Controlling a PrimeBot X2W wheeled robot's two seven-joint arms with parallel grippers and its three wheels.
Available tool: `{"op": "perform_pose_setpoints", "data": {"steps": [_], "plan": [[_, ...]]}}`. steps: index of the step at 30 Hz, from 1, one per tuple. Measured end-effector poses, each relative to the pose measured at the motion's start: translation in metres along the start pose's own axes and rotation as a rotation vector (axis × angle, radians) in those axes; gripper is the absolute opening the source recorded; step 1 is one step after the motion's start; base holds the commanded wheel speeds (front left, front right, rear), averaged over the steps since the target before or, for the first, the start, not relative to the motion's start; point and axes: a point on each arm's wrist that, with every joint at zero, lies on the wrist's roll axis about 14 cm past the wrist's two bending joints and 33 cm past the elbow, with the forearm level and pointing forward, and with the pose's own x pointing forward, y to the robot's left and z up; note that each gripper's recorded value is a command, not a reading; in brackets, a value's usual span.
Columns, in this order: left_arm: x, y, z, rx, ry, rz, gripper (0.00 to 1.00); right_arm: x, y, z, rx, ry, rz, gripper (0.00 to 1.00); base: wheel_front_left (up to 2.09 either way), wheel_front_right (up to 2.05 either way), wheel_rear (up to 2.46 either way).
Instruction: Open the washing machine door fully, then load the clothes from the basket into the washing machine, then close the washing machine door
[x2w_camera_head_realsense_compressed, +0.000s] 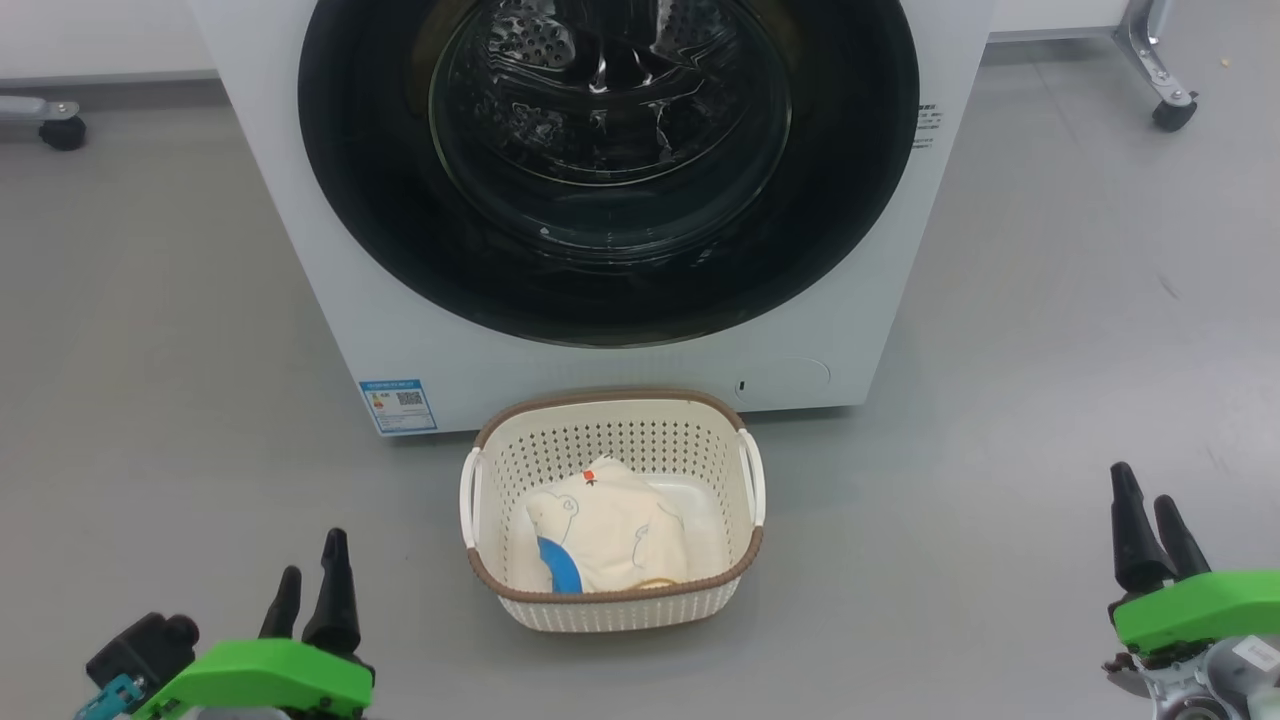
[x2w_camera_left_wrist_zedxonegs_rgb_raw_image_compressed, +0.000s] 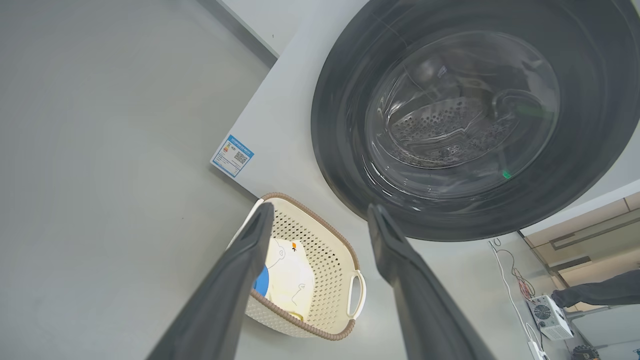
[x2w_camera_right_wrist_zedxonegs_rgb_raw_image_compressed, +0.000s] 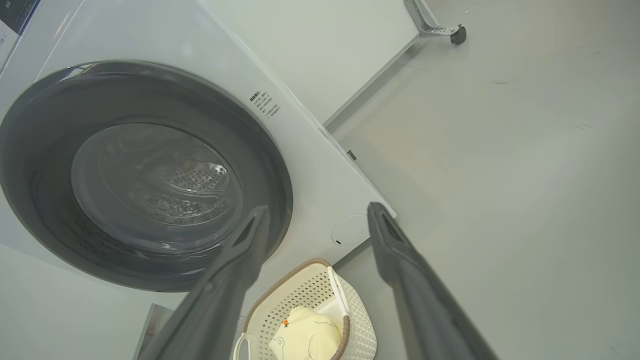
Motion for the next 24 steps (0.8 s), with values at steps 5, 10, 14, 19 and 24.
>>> {"op": "perform_pose_setpoints", "data": {"steps": [5, 10, 14, 19, 24], "plan": [[0.000, -0.006, -0.001, 0.090, -0.004, -0.018, 1.00, 0.001, 0.007, -0.002, -0.081, 0.007, 0.023, 1.00, 0.00, 0.00, 0.00], [0.002, -0.011, 0.003, 0.162, -0.025, -0.037, 1.00, 0.001, 0.011, -0.004, -0.135, 0.012, 0.036, 1.00, 0.00, 0.00, 0.00], [0.001, -0.013, 0.003, 0.214, -0.034, -0.043, 1.00, 0.001, 0.014, -0.003, -0.189, 0.009, 0.046, 1.00, 0.00, 0.00, 0.00], [0.001, -0.015, 0.004, 0.275, -0.047, -0.050, 1.00, 0.001, 0.018, -0.003, -0.256, 0.011, 0.061, 1.00, 0.00, 0.00, 0.00], [0.000, -0.012, 0.000, 0.333, -0.042, -0.044, 1.00, 0.001, 0.021, -0.004, -0.314, 0.013, 0.071, 1.00, 0.00, 0.00, 0.00]]}}
